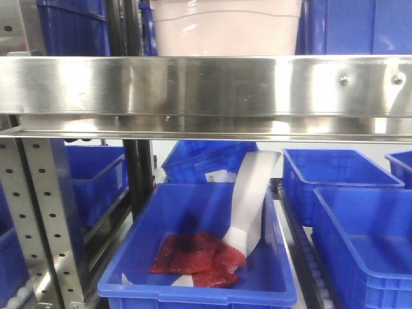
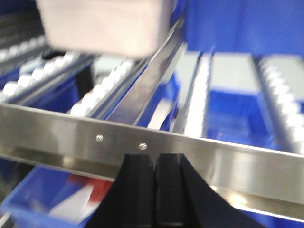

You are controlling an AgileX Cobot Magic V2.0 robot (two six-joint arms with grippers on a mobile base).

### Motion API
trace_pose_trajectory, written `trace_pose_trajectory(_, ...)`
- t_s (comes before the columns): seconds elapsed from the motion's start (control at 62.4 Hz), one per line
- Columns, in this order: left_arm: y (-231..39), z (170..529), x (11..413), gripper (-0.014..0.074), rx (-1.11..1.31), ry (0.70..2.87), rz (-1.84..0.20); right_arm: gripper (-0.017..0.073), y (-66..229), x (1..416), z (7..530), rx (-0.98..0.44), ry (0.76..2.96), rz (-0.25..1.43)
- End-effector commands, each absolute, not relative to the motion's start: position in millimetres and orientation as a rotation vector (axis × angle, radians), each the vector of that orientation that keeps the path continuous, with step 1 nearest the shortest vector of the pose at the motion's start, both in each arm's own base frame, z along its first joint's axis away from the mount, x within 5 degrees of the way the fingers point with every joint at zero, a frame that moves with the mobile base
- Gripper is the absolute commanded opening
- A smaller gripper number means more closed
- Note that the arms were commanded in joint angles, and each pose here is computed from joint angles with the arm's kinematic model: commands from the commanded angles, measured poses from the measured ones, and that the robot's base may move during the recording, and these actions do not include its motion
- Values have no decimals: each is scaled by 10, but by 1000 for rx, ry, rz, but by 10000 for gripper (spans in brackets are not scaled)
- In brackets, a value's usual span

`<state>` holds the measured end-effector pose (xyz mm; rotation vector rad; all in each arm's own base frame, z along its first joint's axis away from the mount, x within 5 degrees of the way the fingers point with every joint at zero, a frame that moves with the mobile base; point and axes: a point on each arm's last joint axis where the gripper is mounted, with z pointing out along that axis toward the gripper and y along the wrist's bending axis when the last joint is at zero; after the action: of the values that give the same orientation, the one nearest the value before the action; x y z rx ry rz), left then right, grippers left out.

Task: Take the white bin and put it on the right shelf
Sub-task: 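Open both grippers and pull them back from the pink bin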

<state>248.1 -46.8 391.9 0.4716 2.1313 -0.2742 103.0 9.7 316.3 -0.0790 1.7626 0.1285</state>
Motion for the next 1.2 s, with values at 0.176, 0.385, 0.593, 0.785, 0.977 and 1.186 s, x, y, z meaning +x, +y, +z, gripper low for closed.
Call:
trace_pose_trajectory(0.176,-302,3742,1782,-118,343,1786,-93,68,108,611,3308,-39,1498,70)
trace_pose_trajectory(0.385,-158,3555,1151,-118,247,1545,13,68,112,508,3367,5,1415,102)
trace_pose_trajectory(0.593,-110,3523,605,-118,225,1359,24,68,99,506,3387,35,1392,115)
trace_pose_trajectory(0.785,-97,3537,394,-118,221,1279,25,68,99,506,3387,35,1392,115)
trace_pose_trajectory(0.977,-100,3533,386,-118,224,1281,22,68,99,506,3387,35,1392,115)
trace_pose_trajectory(1.186,-100,3533,386,-118,224,1281,22,68,99,506,3387,35,1392,115)
